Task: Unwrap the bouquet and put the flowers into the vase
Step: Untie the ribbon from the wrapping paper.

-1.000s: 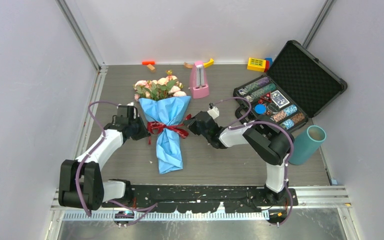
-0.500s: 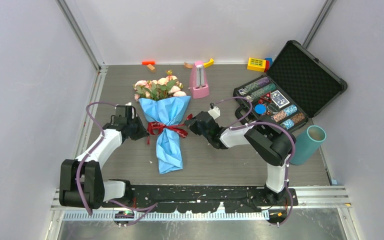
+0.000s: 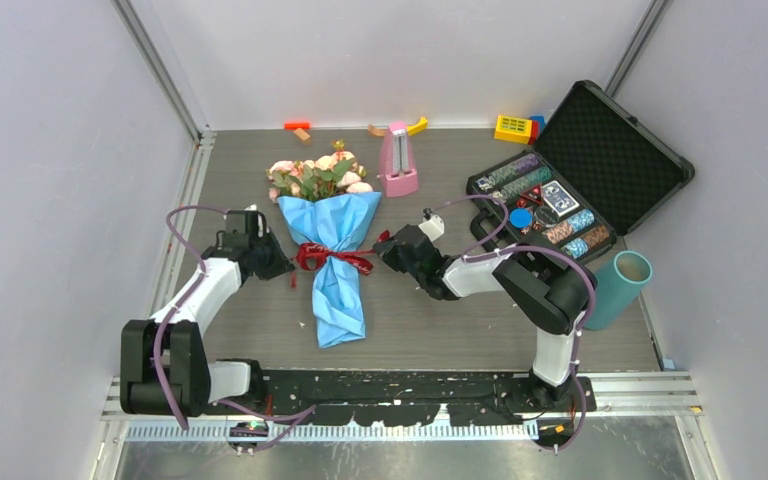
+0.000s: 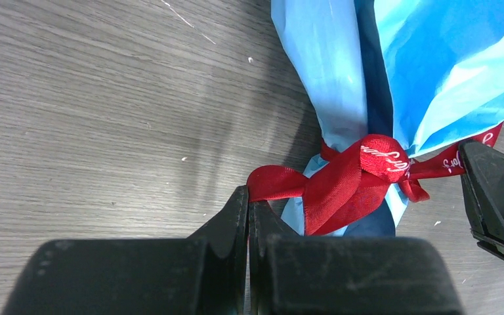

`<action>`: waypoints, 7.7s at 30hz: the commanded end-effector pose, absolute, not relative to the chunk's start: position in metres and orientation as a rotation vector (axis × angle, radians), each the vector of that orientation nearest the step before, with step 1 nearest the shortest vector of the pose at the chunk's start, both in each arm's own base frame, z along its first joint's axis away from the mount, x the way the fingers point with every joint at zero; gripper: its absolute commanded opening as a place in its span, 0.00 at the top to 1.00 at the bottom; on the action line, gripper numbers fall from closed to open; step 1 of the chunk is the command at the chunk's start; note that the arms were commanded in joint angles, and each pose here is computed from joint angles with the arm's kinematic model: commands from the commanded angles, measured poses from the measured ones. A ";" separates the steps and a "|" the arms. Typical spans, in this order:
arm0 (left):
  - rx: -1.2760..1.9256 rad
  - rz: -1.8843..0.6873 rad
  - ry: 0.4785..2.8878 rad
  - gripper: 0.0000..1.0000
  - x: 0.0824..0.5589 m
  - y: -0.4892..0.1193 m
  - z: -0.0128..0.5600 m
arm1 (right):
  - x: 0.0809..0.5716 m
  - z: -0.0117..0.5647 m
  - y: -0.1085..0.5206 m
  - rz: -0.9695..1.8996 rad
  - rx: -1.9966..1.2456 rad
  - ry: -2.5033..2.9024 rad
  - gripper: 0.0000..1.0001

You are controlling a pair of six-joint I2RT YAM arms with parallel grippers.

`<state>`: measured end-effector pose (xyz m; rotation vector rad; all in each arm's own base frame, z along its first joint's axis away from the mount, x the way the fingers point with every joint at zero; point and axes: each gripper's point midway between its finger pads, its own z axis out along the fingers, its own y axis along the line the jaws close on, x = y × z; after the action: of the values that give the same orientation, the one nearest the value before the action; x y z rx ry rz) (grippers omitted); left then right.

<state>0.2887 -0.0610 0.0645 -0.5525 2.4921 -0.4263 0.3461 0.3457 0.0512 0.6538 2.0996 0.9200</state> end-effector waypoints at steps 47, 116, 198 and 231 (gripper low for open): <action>-0.798 -0.501 2.361 1.00 0.298 -0.020 0.077 | 0.359 0.072 0.287 0.763 0.715 1.972 1.00; -0.978 -0.561 2.184 1.00 0.296 0.027 0.122 | 0.359 0.078 0.204 0.558 0.806 1.892 1.00; -1.064 -0.234 2.049 1.00 0.303 0.126 0.173 | 0.357 0.099 0.176 0.473 0.765 1.852 1.00; -1.085 -0.180 2.026 1.00 0.298 0.140 0.176 | 0.350 0.131 0.156 0.401 0.733 1.800 1.00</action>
<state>0.2935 0.1314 0.1597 -1.1087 2.0723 -0.1955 0.3456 0.1728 0.1094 0.7078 1.8879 0.4542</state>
